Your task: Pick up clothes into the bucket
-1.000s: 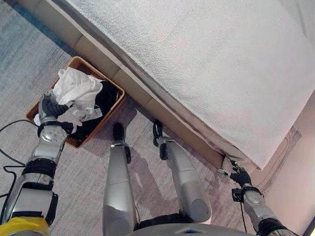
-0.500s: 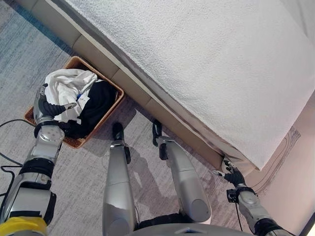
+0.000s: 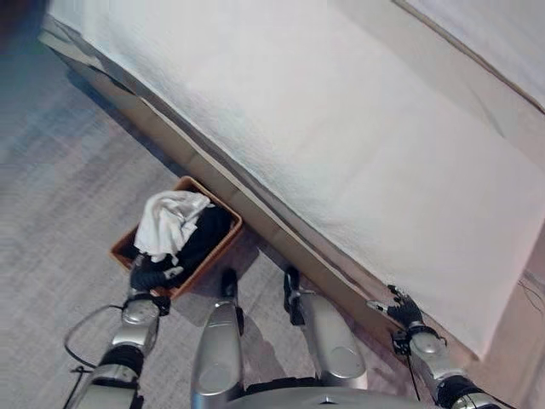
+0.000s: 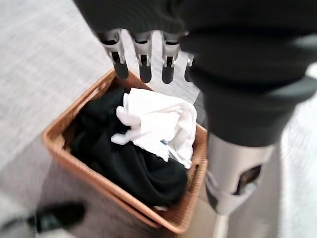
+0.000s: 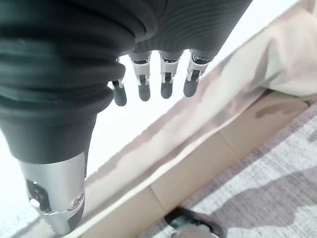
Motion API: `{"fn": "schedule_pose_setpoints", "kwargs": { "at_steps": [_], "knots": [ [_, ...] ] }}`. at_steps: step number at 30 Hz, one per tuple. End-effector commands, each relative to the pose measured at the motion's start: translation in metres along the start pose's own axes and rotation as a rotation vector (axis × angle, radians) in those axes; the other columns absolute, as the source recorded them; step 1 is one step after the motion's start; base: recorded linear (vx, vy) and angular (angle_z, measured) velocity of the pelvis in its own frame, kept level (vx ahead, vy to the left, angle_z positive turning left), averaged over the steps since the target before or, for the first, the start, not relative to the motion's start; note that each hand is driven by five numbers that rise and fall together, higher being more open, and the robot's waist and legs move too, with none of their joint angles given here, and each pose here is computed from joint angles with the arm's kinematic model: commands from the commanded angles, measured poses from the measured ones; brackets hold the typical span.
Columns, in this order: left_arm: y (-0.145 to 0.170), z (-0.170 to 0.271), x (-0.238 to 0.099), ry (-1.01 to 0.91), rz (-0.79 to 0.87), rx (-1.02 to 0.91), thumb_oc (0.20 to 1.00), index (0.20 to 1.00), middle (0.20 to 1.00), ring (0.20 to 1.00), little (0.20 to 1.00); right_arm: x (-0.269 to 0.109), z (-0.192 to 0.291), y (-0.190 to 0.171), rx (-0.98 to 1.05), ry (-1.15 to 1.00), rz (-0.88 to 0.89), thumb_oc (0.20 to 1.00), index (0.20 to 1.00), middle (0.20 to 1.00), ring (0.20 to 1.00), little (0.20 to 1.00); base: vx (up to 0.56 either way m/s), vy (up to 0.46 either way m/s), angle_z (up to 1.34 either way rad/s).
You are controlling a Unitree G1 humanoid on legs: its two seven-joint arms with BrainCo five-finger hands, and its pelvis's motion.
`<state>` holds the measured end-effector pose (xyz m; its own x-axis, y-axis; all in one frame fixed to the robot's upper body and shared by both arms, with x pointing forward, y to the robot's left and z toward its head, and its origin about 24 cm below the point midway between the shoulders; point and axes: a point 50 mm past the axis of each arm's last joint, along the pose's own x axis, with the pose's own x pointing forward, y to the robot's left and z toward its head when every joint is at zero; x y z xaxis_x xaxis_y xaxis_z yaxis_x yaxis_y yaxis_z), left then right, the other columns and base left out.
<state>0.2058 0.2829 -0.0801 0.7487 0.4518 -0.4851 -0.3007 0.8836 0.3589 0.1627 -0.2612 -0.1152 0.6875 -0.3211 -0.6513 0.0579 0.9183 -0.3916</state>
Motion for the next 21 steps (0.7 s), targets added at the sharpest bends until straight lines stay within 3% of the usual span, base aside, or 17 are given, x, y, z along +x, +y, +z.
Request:
{"fn": "schedule_pose_setpoints", "kwargs": {
  "at_steps": [1, 10, 21],
  "knots": [
    [-0.001, 0.000, -0.001, -0.031, -0.061, 0.009, 1.000, 1.000, 1.000, 1.000, 1.000, -0.003, -0.015, -0.024, -0.066, 0.054, -0.055, 1.000, 1.000, 1.000, 1.000, 1.000, 0.13, -0.024, 0.04],
    [-0.021, -0.045, -0.023, 0.091, -0.192, 0.109, 1.000, 1.000, 1.000, 1.000, 1.000, -0.011, -0.041, -0.009, -0.104, 0.155, 0.044, 1.000, 1.000, 1.000, 1.000, 1.000, 0.10, -0.039, 0.03],
    [-0.039, -0.118, -0.067, 0.412, -0.285, 0.115, 1.000, 1.000, 1.000, 1.000, 1.000, -0.019, -0.056, 0.012, -0.014, 0.221, 0.112, 1.000, 1.000, 1.000, 1.000, 1.000, 0.06, -0.022, 0.09]
  ]
}}
